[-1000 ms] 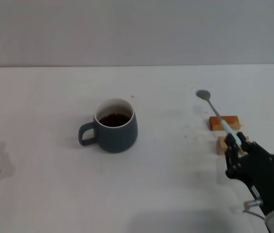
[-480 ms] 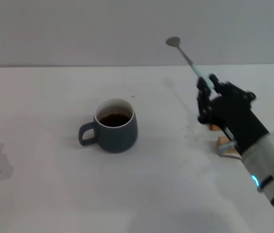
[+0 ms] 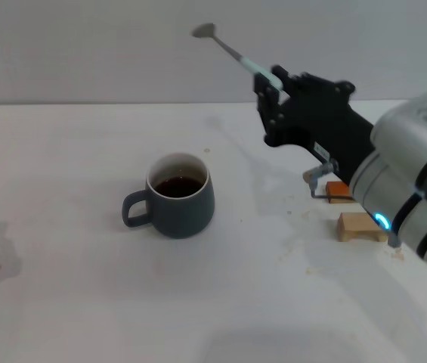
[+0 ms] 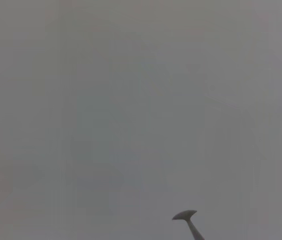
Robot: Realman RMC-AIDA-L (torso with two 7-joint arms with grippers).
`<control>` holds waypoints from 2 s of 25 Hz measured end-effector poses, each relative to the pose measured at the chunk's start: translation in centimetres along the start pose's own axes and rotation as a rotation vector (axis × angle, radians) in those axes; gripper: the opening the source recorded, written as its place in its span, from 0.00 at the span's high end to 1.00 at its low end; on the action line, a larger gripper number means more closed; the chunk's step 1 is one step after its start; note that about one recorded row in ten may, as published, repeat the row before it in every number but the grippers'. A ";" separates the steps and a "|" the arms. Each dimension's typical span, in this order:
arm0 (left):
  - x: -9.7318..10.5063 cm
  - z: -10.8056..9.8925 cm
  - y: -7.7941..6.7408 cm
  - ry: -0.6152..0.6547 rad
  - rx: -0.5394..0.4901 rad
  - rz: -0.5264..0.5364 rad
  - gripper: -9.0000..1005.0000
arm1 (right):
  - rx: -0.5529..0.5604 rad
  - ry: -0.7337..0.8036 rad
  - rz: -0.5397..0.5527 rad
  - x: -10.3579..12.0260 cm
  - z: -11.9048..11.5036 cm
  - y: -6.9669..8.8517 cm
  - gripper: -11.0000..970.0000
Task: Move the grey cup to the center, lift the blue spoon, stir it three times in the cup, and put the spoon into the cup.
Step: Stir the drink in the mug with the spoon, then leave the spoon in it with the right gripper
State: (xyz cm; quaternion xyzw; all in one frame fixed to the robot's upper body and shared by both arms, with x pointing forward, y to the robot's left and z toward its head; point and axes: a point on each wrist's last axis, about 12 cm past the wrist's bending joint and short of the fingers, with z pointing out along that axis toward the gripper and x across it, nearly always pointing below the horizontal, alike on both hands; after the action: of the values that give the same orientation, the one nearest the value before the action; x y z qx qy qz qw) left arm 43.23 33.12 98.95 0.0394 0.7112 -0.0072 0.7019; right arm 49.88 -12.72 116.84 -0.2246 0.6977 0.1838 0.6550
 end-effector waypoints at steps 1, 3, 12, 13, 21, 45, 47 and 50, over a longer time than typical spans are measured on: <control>0.0 0.0 0.0 0.000 0.000 0.003 0.99 | -0.022 -0.005 0.006 -0.8 -0.1 0.1 0.83; 0.0 0.0 0.0 -0.002 0.001 0.005 0.99 | -0.045 -0.005 0.021 -1.4 -0.2 0.0 0.83; -0.3 -0.1 0.1 -0.022 -0.003 0.007 0.99 | -0.206 0.081 0.095 -5.8 -0.9 -0.9 0.83; -0.3 -0.2 0.1 -0.025 -0.004 0.007 0.99 | -0.207 0.093 0.087 -6.2 -0.9 -1.1 0.83; -0.3 -0.4 0.3 -0.034 -0.011 0.008 0.99 | -0.240 0.271 0.076 -8.9 -0.3 -2.2 0.83; -0.5 -0.9 0.5 -0.056 -0.019 0.022 0.99 | -0.154 0.653 0.039 -8.7 0.8 -2.9 0.83; -0.5 -1.0 0.5 -0.056 -0.020 0.021 0.99 | -0.158 0.654 0.036 -8.5 0.9 -2.8 0.83; -0.5 -1.0 0.5 -0.057 -0.020 0.021 0.99 | -0.166 0.661 0.035 -8.1 1.2 -2.6 0.83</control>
State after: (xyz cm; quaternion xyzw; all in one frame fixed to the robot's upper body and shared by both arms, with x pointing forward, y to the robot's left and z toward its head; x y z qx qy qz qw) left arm 42.31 33.64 99.51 0.0397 0.6904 0.0062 0.7223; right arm 52.66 -13.60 124.93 -0.3123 0.8587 0.1684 0.3698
